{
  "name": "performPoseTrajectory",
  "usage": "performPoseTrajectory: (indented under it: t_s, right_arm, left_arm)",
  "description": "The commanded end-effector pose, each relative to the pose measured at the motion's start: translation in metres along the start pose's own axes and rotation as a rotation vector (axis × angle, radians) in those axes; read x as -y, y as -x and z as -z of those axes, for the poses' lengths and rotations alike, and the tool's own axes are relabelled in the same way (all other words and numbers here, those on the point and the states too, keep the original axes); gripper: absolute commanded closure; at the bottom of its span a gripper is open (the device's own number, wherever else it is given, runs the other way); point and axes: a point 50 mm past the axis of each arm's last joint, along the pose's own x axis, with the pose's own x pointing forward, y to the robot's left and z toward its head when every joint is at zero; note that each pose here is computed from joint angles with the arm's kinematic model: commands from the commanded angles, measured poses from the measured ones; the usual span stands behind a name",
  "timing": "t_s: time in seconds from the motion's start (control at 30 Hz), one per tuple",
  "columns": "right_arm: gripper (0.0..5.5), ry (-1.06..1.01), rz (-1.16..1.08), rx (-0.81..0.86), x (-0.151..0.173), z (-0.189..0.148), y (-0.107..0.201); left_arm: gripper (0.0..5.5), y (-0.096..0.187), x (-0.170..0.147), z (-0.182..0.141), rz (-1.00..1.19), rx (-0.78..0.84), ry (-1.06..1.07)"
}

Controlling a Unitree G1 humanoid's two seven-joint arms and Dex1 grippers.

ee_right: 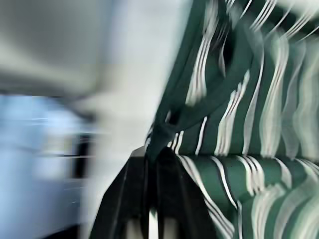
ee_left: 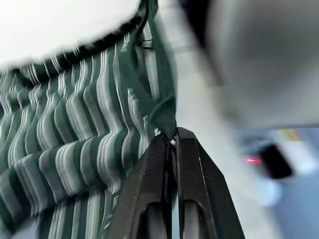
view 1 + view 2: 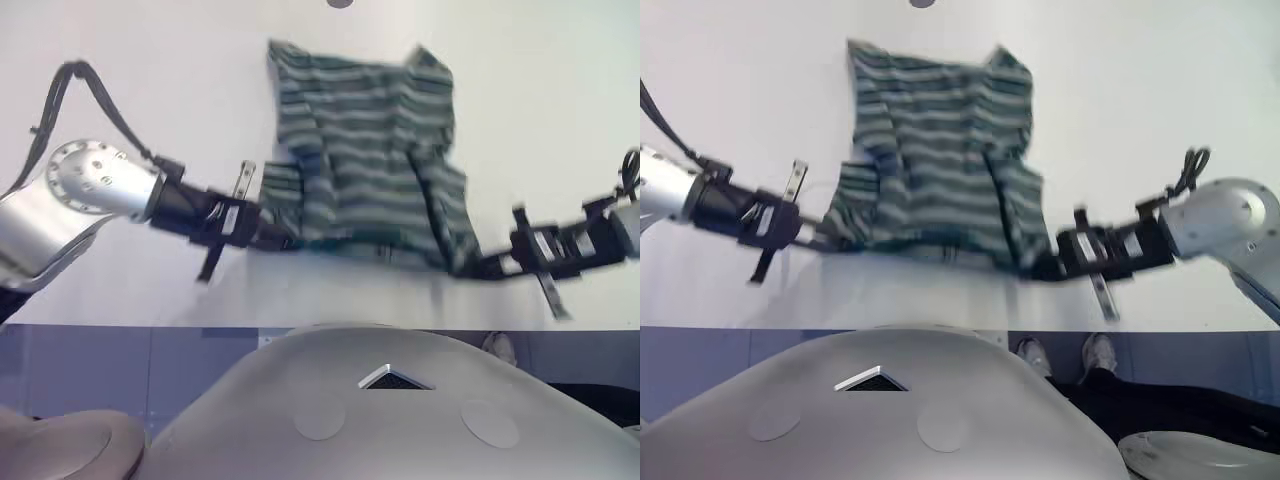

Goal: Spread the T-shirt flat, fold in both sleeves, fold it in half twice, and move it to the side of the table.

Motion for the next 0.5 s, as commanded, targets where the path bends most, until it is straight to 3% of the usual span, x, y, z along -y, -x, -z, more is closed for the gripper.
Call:
performPoseTrajectory:
  t_s: [0.03,0.1,0.2,0.27,0.3,0.33,0.4,0.43,0.5]
  right_arm:
    - [5.46,-0.114,0.174,0.326,0.021,-0.026,0.018]
    - [5.46,-0.013,0.501,0.288,0.063,-0.025,0.035]
    - [5.46,0.098,1.051,0.026,0.148,-0.025,0.068]
    - [5.46,0.185,1.458,-0.049,0.198,-0.067,0.121]
    - [5.46,0.257,1.657,-0.046,0.207,-0.1,0.15]
    - [5.46,0.389,1.89,0.004,0.198,-0.147,0.185]
    - [5.46,0.758,2.181,0.164,0.154,-0.228,0.224]
    - [5.46,0.945,2.213,0.208,0.137,-0.248,0.224]
    - [5.46,1.361,2.123,0.183,0.126,-0.257,0.195]
  left_arm:
    - [5.5,0.01,-0.008,-0.019,-0.056,0.279,0.133]
    - [5.5,0.019,-0.039,-0.008,-0.271,0.185,0.084]
    - [5.5,0.045,-0.119,0.01,-0.635,-0.145,-0.061]
    - [5.5,0.089,-0.188,-0.015,-0.99,-0.303,-0.175]
    - [5.5,0.115,-0.21,-0.043,-1.205,-0.35,-0.246]
    - [5.5,0.147,-0.219,-0.089,-1.459,-0.356,-0.388]
    - [5.5,0.19,-0.2,-0.183,-1.795,-0.234,-0.737]
    - [5.5,0.197,-0.188,-0.21,-1.853,-0.202,-0.883]
    - [5.5,0.192,-0.178,-0.221,-1.827,-0.187,-1.103]
